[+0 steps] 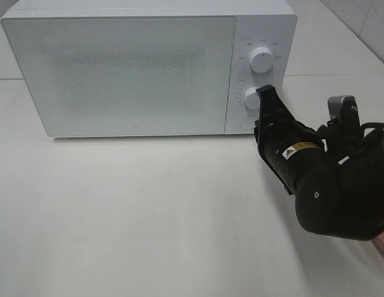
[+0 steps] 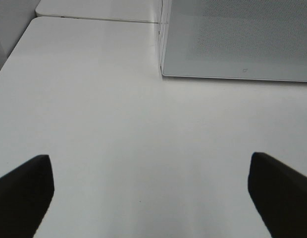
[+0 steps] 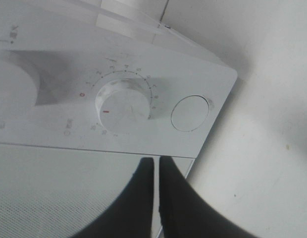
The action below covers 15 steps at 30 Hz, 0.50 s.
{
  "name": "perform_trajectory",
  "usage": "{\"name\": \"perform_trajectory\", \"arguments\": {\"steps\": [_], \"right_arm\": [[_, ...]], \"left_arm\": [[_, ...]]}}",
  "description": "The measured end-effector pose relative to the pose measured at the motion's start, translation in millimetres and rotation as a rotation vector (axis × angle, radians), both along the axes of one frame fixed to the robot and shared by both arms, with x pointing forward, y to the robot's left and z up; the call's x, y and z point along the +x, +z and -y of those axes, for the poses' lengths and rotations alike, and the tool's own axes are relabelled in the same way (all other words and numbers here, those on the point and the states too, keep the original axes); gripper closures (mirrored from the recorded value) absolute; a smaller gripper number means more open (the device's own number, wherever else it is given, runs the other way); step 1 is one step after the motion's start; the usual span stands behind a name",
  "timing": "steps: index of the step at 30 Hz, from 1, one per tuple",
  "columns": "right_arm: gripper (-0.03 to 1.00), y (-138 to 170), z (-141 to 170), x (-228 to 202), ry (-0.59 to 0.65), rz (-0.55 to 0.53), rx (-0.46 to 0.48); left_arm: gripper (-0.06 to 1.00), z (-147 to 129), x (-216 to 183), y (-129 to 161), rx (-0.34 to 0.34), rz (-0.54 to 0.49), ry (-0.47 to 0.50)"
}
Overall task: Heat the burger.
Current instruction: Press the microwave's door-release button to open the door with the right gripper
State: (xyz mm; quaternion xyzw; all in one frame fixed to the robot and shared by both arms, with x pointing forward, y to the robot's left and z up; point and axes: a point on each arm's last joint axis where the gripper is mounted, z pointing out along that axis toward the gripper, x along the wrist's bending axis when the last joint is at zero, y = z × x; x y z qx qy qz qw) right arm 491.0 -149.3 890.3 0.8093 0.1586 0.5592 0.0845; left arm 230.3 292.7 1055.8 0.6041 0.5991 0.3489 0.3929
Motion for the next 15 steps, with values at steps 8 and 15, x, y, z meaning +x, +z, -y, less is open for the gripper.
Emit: {"name": "perform_trajectory", "arguments": {"steps": [8, 15], "right_arm": [[0.95, -3.5, 1.6, -1.3, -0.057, -0.044, 0.092], [0.95, -4.4, 3.5, -0.9, -0.095, -0.054, 0.152]], "left_arm": [[-0.04, 0.0, 0.0, 0.0, 0.0, 0.0, 0.0], [-0.04, 0.0, 0.0, 0.0, 0.0, 0.0, 0.0]]}}
